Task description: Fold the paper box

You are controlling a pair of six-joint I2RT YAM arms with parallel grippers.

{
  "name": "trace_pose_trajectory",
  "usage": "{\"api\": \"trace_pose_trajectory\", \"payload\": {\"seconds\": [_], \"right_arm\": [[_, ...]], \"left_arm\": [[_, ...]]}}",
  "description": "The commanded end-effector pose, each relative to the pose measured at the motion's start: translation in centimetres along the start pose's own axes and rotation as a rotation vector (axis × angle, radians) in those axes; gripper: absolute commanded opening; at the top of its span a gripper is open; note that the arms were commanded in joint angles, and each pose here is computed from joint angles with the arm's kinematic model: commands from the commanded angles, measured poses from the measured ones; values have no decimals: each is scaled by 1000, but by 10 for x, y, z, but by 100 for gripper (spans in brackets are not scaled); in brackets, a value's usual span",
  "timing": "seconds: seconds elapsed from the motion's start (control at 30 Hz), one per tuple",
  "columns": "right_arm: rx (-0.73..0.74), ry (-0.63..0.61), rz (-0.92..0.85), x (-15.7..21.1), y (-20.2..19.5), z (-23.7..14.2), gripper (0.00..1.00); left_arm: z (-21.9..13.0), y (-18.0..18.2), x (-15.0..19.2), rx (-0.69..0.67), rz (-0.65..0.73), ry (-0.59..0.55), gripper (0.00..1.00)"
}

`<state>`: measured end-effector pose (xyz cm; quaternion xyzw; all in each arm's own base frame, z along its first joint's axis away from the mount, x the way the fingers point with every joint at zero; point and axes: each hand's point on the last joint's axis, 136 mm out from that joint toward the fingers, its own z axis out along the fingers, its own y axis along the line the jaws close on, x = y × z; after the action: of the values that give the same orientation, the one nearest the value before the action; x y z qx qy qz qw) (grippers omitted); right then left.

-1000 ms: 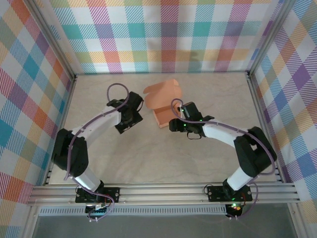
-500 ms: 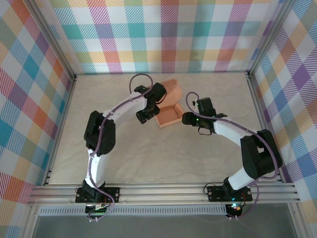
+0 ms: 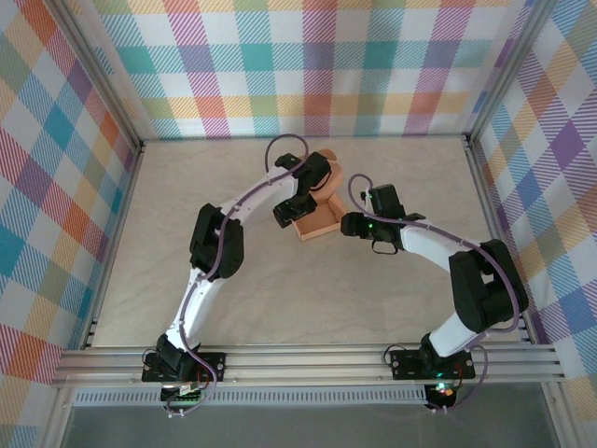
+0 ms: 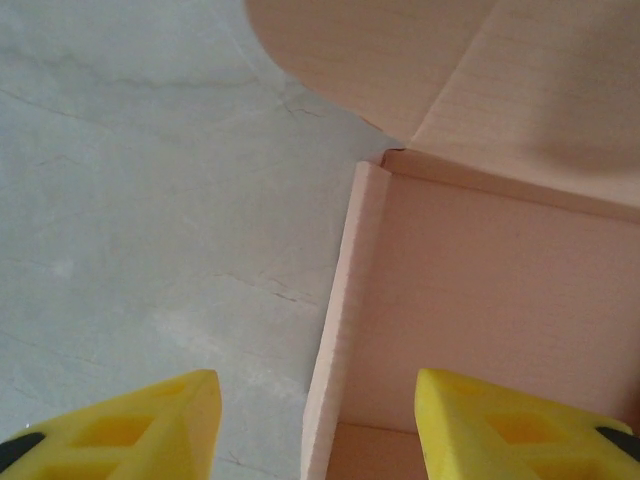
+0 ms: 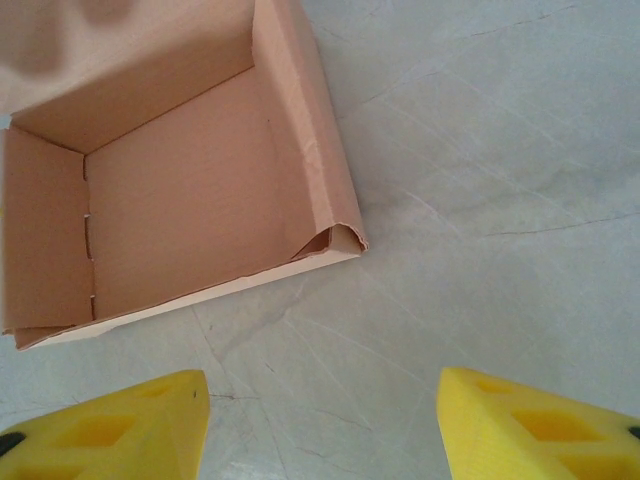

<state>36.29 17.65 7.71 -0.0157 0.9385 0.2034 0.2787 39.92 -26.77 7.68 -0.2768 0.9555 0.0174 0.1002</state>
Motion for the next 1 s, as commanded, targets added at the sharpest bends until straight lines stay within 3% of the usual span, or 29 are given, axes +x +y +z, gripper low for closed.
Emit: {"api": "trace_pose_trajectory", "payload": {"seconds": [0.0, 0.3, 0.7, 0.97], "right_arm": [[-9, -27, -20, -2, 0, -6, 62], [-11, -21, -16, 1, -2, -5, 62], [3, -53, -32, -11, 1, -14, 62], [-1, -47, -48, -20, 6, -15, 62]], "left_arm": [[5, 5, 17, -55, 66, 45, 52], [21, 4, 23, -78, 75, 75, 40], [17, 25, 28, -98, 90, 73, 17], [10, 42, 35, -71, 107, 80, 15]]}}
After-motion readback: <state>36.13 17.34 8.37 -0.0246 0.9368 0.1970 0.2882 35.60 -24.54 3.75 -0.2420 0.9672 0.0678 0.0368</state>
